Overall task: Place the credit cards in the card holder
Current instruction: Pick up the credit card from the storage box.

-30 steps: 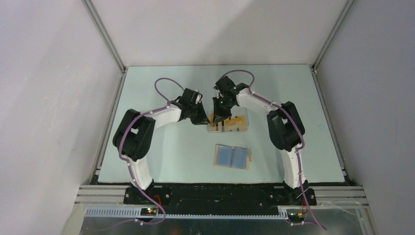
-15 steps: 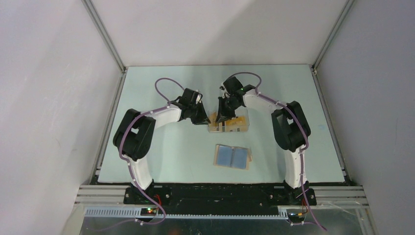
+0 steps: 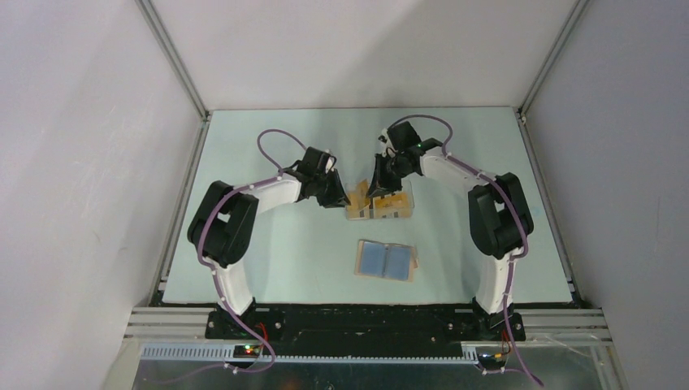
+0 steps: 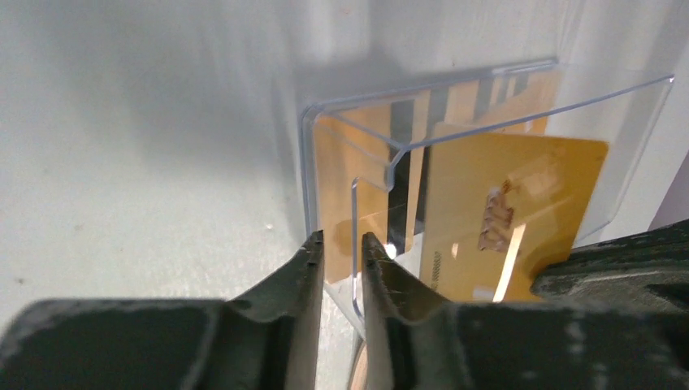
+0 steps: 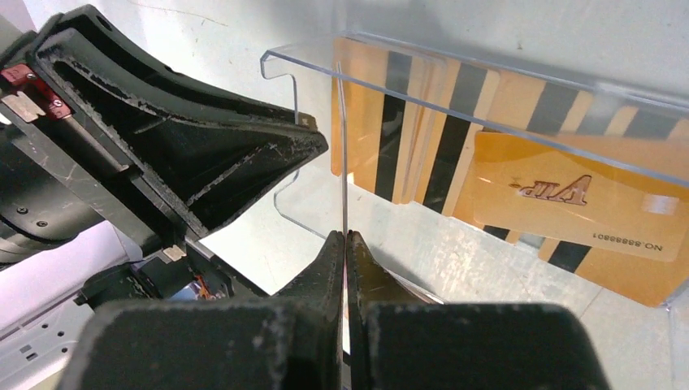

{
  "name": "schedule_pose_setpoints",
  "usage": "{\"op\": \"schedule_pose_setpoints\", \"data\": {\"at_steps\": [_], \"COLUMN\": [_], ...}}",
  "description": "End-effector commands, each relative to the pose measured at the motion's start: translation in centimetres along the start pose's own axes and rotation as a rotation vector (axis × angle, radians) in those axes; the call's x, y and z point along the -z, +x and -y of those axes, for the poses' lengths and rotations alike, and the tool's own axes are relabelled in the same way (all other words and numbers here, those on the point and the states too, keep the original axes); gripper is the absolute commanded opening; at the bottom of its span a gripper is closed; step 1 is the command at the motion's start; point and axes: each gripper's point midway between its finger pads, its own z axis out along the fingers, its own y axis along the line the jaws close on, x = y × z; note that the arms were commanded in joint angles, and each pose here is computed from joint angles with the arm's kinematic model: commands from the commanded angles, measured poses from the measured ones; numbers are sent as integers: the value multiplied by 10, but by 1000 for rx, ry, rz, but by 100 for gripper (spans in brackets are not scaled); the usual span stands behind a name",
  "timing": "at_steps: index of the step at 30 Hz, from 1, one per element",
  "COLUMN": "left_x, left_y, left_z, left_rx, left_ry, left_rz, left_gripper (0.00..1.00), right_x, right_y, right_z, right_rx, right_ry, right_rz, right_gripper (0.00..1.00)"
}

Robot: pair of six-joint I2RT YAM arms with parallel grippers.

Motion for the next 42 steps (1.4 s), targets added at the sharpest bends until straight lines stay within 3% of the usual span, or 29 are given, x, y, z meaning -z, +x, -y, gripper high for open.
{"op": "schedule_pose_setpoints", "data": {"at_steps": [1,4,12,20,42], "left_x": [23,43,86,98,81], "left_y": [-1,-13,-31,-28,-18], "left_z": [7,19,52,85,65], "left_rx": [-48,-81,-169,-197,-172], "left_ry": [0,25,146,371,319], "left_rz": [41,106,232,284,257], "left_gripper": [33,47,63,65,65], "right_x": [25,31,34,48,15], "right_y": [-17,-17,-14,-15,9], "right_z": [-12,-9,-3,9,17], "right_rx": [37,53,166,286,691], "right_ry": [-55,-65,-97,-10,339], "right_rz": [87,101,92,122,1], "right_gripper": [0,0,0,0,4]}}
